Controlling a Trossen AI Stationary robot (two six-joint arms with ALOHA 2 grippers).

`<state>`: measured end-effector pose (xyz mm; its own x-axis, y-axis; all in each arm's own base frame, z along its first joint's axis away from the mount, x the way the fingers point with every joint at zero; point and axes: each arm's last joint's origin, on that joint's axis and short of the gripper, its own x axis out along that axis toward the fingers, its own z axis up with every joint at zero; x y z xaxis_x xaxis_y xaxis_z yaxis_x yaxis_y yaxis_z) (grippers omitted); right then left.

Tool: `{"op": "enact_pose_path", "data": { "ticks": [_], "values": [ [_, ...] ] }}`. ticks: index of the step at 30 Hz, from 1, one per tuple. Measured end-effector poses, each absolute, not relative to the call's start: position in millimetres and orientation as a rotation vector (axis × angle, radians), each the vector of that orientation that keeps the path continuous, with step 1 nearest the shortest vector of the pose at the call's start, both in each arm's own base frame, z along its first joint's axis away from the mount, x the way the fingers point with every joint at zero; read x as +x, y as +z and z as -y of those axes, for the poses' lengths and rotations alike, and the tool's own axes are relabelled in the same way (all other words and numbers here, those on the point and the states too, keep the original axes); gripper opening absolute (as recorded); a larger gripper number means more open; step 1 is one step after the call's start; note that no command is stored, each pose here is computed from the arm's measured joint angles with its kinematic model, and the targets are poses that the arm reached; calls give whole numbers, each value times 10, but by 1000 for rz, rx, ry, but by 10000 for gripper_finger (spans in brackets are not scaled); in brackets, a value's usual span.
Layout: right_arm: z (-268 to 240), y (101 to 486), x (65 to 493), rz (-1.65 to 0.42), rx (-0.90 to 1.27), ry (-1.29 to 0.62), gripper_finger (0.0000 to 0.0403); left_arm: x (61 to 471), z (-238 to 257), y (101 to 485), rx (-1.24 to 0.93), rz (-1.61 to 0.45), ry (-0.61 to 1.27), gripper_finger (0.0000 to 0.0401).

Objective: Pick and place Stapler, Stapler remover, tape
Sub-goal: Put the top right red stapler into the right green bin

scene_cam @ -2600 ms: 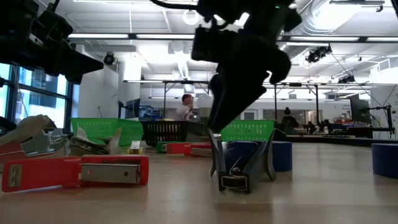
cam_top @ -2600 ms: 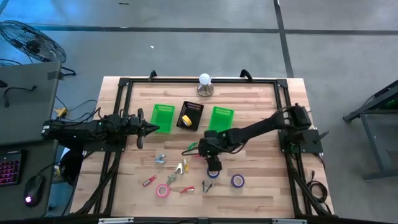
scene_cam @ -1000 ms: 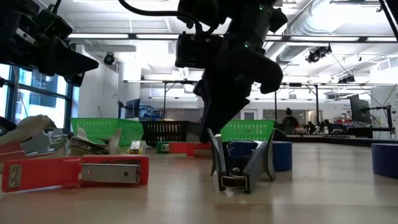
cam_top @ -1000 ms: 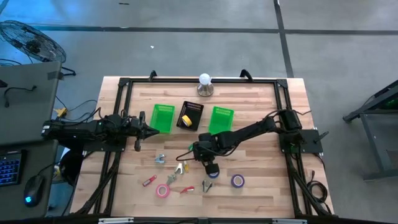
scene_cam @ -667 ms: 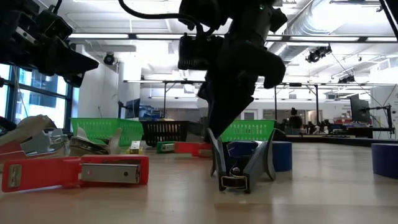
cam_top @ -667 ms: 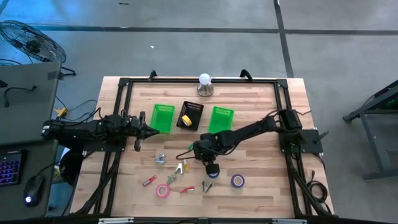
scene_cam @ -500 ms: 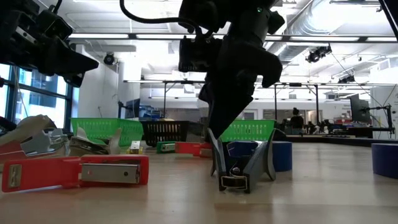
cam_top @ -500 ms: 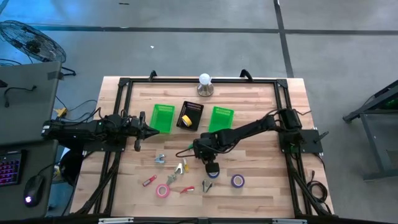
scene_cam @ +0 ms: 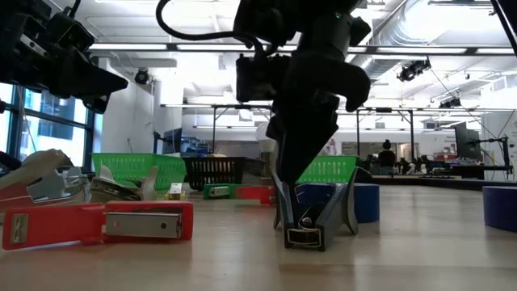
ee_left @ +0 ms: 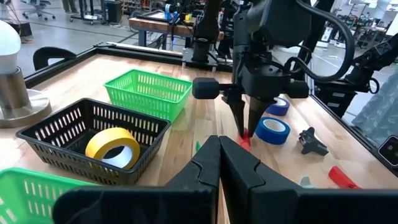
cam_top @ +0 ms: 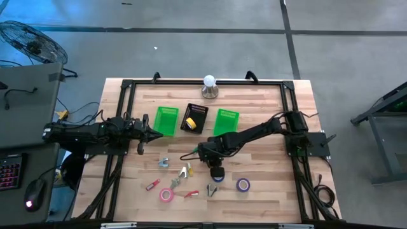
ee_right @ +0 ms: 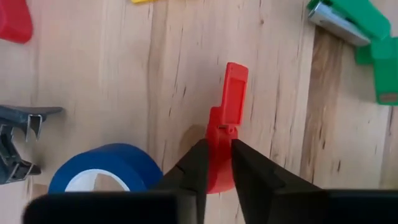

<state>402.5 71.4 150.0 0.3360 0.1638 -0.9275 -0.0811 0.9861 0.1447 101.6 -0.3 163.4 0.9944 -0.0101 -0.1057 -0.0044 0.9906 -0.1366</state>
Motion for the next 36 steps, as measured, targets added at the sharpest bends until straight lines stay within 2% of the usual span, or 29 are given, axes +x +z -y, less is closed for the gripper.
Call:
{"op": "enact_pose_path", "data": {
  "ticks": [4, 9, 12, 16, 18, 28, 32, 36],
  "values": [
    [-711, 1458, 4006, -1223, 79, 158, 86, 1016, 3, 1634, -141, -106, -4, 1],
    [-688, 1343, 3974, -1193, 126, 174, 86, 1016, 4, 1634, -143, -107, -4, 1],
    [-667, 1329, 3969, -1194, 133, 177, 74, 1016, 4, 1634, -143, -107, -4, 1],
    [-662, 1361, 3973, -1209, 95, 154, 36, 1016, 4, 1634, -145, -107, -4, 1],
    [-656, 1401, 3977, -1235, 65, 133, 34, 1016, 4, 1634, -150, -107, -4, 1],
    [-529, 1948, 4007, -1367, -203, -181, 37, 1016, 4, 1634, -162, -107, -3, 1],
    [-292, 2148, 4017, -1396, -197, -320, 35, 1016, 4, 1634, -163, -107, -3, 1],
    [-6, 2206, 4019, -1413, -97, -397, 35, 1016, 4, 1634, -163, -107, -4, 1]
  ]
}}
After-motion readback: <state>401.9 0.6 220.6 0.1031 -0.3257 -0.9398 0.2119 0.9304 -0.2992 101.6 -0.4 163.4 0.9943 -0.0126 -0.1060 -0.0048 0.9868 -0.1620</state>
